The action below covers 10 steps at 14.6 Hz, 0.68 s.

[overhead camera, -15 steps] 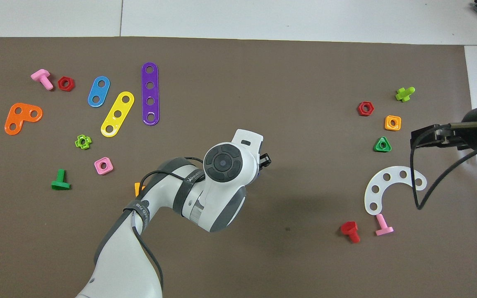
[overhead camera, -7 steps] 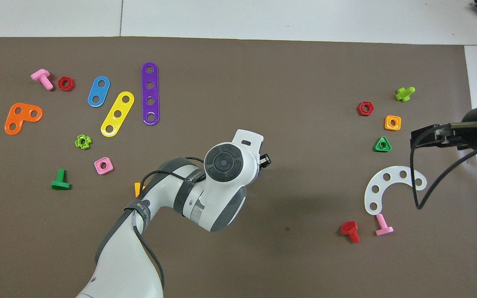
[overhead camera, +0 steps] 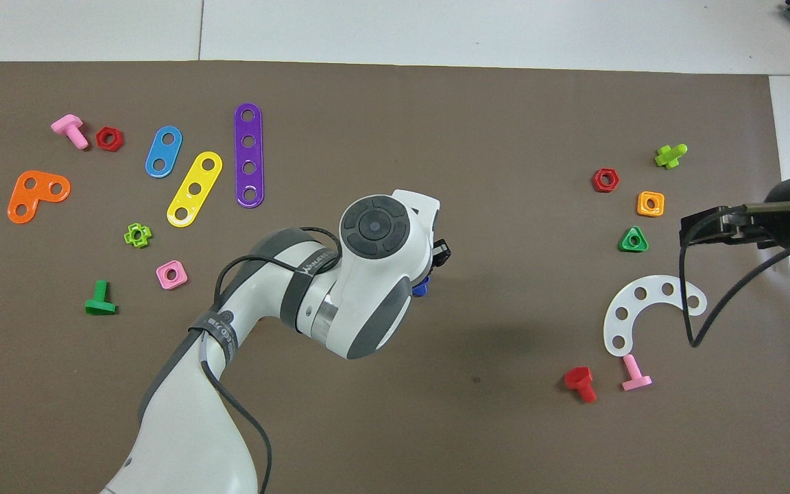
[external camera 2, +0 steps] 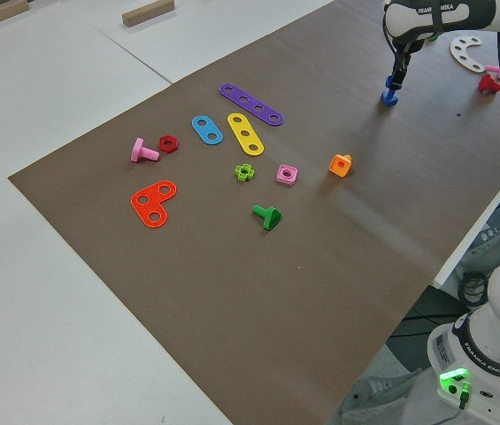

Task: Unscrew and place screws in storage area

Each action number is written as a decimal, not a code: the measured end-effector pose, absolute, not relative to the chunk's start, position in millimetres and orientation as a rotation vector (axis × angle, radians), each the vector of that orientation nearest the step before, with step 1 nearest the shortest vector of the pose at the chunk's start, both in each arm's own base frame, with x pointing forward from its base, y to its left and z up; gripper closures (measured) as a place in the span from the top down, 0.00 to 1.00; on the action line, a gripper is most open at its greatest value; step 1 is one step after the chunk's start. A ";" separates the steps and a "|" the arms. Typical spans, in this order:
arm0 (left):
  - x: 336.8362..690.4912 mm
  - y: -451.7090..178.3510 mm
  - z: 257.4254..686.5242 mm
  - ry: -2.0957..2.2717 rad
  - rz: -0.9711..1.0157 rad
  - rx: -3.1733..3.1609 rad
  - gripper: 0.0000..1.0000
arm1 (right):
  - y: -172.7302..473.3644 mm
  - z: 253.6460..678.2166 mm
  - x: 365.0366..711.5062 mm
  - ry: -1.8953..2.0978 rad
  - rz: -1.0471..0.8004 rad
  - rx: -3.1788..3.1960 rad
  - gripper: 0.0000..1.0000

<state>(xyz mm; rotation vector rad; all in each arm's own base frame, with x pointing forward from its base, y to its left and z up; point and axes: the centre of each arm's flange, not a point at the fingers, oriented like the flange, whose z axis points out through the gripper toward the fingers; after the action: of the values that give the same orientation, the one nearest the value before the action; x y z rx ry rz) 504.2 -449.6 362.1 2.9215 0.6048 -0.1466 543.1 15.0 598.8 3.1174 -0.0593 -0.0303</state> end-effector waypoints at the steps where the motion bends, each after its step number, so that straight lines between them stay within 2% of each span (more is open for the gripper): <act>1: 513.9 -442.2 368.2 0.626 -0.155 2.920 0.46 | 16.8 599.5 544.2 -0.054 -0.014 3.118 1.00; 5: 566.0 -381.0 386.2 0.672 -0.165 2.895 0.46 | 42.6 590.8 547.6 0.018 0.059 3.122 1.00; 10: 595.0 -307.0 394.7 0.399 -0.234 2.951 0.46 | 109.8 553.3 540.0 0.125 0.084 3.127 1.00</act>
<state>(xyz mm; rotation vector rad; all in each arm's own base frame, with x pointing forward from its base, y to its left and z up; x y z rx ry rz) 595.0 -307.0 394.7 2.9508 0.3992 -0.2338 540.0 109.8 553.3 3.1266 0.1254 0.0842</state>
